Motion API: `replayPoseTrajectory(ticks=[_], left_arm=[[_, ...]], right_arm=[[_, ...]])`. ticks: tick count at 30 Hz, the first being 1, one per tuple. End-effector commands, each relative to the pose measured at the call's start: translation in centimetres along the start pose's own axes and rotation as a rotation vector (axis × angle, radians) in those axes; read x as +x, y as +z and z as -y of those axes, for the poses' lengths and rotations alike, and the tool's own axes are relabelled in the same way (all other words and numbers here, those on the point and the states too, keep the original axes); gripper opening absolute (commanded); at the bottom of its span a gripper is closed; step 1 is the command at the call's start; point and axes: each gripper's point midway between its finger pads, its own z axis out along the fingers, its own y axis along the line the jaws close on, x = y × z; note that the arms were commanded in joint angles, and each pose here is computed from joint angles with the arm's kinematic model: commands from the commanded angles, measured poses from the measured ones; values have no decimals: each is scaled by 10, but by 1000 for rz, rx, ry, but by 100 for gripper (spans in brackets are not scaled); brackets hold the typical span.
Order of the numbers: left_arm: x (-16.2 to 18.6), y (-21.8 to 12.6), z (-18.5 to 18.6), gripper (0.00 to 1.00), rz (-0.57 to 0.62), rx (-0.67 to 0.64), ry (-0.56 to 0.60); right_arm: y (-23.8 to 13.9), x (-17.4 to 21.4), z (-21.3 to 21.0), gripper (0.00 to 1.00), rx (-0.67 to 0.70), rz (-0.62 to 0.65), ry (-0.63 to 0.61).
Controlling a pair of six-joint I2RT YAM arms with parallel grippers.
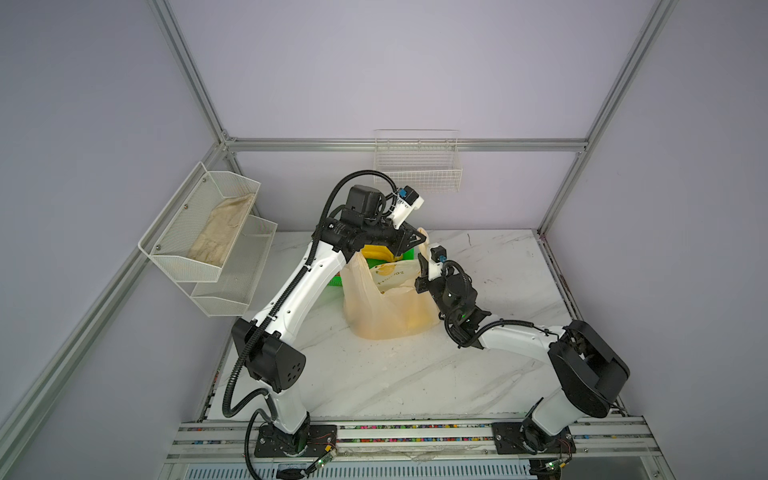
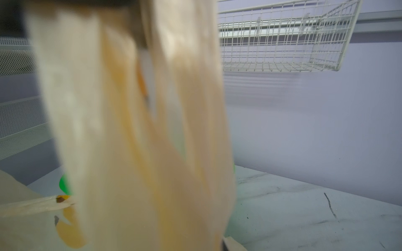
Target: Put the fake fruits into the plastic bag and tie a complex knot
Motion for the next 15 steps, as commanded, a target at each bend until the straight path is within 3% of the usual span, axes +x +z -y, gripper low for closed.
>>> replayPoseTrajectory(ticks=[1, 4, 6, 7, 10, 15], left_arm=[[-41, -20, 11, 2, 109, 16, 69], [-40, -22, 10, 0, 113, 29, 73], [-39, -24, 9, 0, 115, 48, 71], [-39, -25, 9, 0, 116, 61, 70], [-37, -27, 8, 0, 117, 94, 65], [-33, -28, 10, 0, 112, 114, 73]], right_arm=[[-3, -14, 2, 6, -1, 22, 2], [-9, -21, -2, 35, -51, 22, -33], [-13, -27, -8, 70, -113, 7, -62], [-16, -30, -11, 78, -148, -7, -75], [-31, -38, -10, 88, -229, -43, -116], [-51, -51, 0, 92, -455, -123, -151]])
